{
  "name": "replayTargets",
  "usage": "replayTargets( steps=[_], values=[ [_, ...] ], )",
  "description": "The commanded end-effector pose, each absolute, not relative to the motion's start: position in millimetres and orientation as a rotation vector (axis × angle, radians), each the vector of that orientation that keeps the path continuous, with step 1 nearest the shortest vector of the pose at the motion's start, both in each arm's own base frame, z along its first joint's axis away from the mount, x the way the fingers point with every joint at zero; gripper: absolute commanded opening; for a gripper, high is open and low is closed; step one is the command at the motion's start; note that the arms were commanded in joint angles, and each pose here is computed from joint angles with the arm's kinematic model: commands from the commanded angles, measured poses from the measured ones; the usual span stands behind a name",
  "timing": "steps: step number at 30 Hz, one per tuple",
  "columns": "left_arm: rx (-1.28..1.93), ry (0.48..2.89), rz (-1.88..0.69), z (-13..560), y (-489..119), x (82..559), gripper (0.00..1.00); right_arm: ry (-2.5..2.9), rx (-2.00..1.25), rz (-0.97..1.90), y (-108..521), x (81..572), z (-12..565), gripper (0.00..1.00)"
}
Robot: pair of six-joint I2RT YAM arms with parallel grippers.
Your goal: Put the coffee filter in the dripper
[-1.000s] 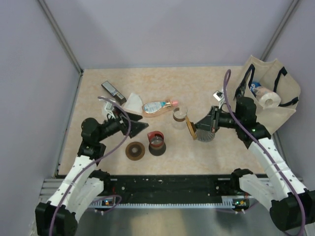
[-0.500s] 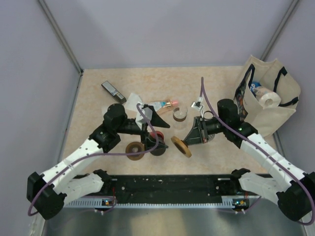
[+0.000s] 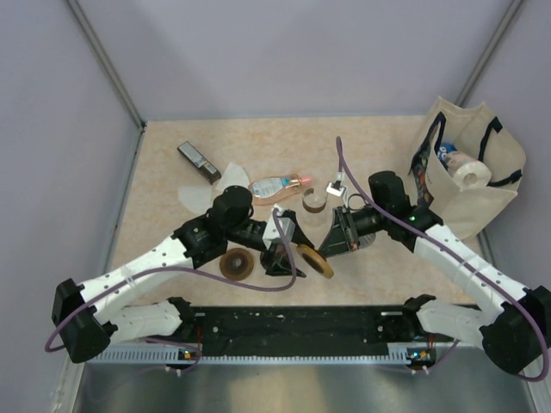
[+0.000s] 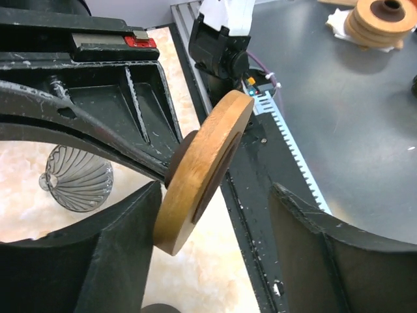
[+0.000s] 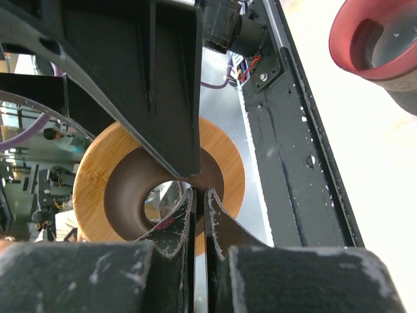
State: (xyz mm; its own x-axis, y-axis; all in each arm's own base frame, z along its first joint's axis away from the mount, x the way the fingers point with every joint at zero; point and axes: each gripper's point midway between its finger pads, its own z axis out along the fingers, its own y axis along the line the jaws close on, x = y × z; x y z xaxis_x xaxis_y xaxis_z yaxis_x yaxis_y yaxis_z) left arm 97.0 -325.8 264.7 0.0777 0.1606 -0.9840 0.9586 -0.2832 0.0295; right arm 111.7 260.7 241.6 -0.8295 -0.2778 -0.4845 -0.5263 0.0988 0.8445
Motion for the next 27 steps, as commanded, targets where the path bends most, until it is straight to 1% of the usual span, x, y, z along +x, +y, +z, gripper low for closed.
replayTargets(
  steps=[1,2,3,5,7,8,9,11,12,13,16,17,18,20,22,24,27],
  values=[
    [1.597,1.106,-1.249,274.4,-336.1,98.6,0.62,2.105,-0.894,1.781,263.5,112.0,255.4,0.0],
    [1.598,1.113,-1.251,275.5,-337.6,98.1,0.53,2.107,-0.892,1.778,263.7,112.7,255.3,0.0],
    [1.604,1.122,-1.249,274.0,-338.8,98.1,0.47,2.107,-0.893,1.777,263.9,112.5,255.5,0.0],
    [1.609,1.129,-1.253,274.7,-340.0,97.4,0.22,2.11,-0.886,1.761,263.9,114.0,256.2,0.0],
    [1.606,1.128,-1.261,277.0,-340.4,96.3,0.0,2.108,-0.877,1.729,263.4,116.9,257.5,0.0],
    [1.604,1.129,-1.265,277.8,-340.2,95.8,0.0,2.113,-0.865,1.709,263.3,118.4,258.5,0.0],
    [1.595,1.139,-1.271,278.6,-340.6,96.0,0.0,2.122,-0.847,1.68,262.8,121.6,257.8,0.05],
    [1.57,1.142,-1.274,283.3,-340.7,96.5,0.0,2.124,-0.822,1.613,261.6,128.1,260.8,0.24],
    [1.556,1.15,-1.278,283.8,-340.5,96.7,0.0,2.126,-0.817,1.574,260.4,130.8,261.1,0.32],
    [1.54,1.149,-1.276,285.6,-340.5,97.4,0.0,2.122,-0.808,1.523,258.3,135.7,264.5,0.38],
    [1.481,1.171,-1.266,285.5,-339.0,100.6,0.0,2.131,-0.748,1.342,247.6,150.6,269.8,0.51],
    [1.457,1.18,-1.267,284.9,-338.9,101.8,0.0,2.134,-0.677,1.24,239.9,163.6,271.7,0.58],
    [1.419,1.171,-1.254,289.1,-340.4,106.2,0.0,2.148,-0.592,1.15,230.6,176.1,270.0,0.69],
    [1.336,1.225,-1.222,292.5,-340.5,116.9,0.0,2.161,-0.374,0.943,201.7,202.6,268.7,0.86],
    [1.185,1.311,-1.161,299.5,-340.1,139.1,0.0,2.141,-0.161,0.747,167.2,223.5,268.5,0.99],
    [1.012,1.413,-1.145,306.9,-337.6,157.1,0.0,2.086,-0.012,0.61,138.5,234.4,273.3,0.99],
    [0.825,1.53,-1.1,313.7,-334.8,184.2,0.0,1.994,0.086,0.536,117.6,236.5,281.6,0.99]
  ],
)
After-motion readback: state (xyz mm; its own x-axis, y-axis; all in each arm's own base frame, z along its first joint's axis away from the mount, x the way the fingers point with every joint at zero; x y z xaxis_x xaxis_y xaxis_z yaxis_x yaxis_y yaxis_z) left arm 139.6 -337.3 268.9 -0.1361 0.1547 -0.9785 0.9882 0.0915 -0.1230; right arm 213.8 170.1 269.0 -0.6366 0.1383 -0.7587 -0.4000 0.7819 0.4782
